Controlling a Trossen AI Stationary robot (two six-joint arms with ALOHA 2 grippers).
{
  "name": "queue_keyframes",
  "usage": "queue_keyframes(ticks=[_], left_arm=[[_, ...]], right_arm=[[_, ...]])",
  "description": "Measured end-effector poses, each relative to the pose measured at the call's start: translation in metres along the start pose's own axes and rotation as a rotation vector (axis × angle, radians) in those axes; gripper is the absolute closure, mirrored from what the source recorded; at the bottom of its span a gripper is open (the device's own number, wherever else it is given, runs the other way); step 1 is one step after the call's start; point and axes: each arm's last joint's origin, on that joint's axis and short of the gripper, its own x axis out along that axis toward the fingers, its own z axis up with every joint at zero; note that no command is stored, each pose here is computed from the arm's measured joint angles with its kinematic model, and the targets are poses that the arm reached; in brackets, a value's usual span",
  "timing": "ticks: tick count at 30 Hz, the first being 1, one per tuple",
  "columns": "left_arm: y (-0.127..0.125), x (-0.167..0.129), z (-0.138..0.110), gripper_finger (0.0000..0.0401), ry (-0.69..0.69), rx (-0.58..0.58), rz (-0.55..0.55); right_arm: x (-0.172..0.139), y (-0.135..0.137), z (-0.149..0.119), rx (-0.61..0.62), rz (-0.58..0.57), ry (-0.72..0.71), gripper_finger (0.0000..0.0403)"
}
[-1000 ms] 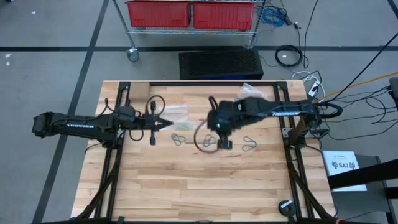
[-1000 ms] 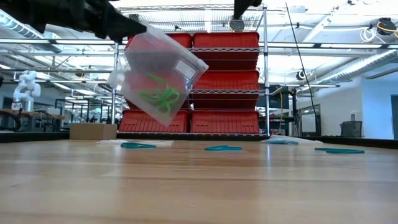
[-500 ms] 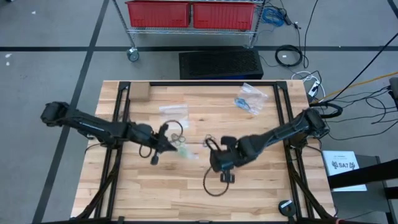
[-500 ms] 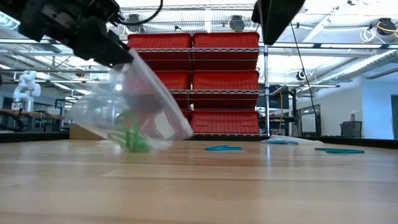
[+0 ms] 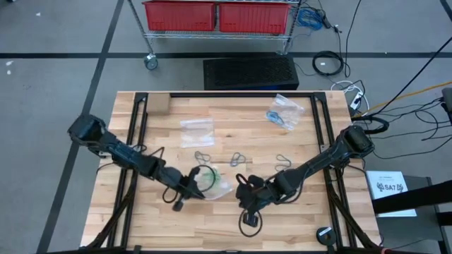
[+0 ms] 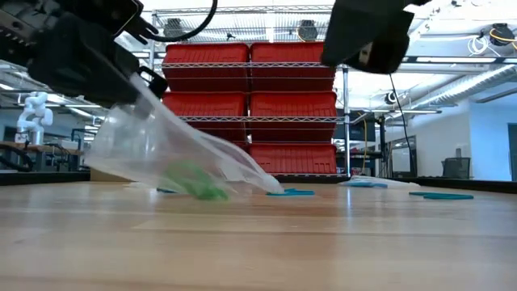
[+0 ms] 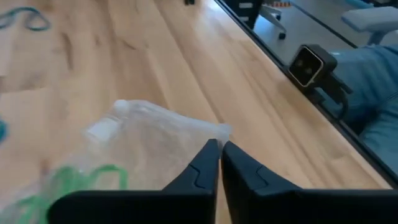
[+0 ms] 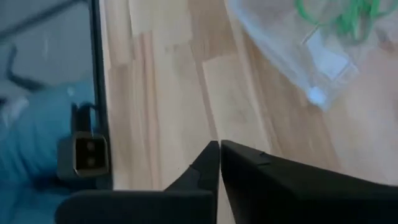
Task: Sort rubber bands
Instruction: Close the transparent zip bag
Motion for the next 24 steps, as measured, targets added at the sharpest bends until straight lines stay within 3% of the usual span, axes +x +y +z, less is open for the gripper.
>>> queue_keyframes(ticks=[6, 10, 14, 19, 24], left_arm=[[-0.009, 0.015, 0.0, 0.0315, 0.035, -0.015, -0.03], [-0.011, 0.019, 0.006, 0.0266, 0.025, -0.058, -0.045], [-0.012, 0.02, 0.01, 0.0225, 0.014, -0.064, -0.061], [-0.01, 0.02, 0.012, 0.0203, 0.009, -0.067, -0.055], [-0.004, 0.02, 0.012, 0.0202, 0.007, -0.077, -0.035]], right_arm=[[0.016, -0.014, -0.013, 0.19, -0.057, -0.104, 0.0353], [0.029, -0.035, -0.027, 0.394, -0.126, -0.162, 0.031], [0.042, -0.054, -0.041, 0.551, -0.088, -0.241, 0.0272], [0.05, -0.074, -0.049, 0.665, -0.048, -0.339, 0.0245], [0.055, -0.084, -0.046, 0.689, -0.056, -0.366, 0.0245]])
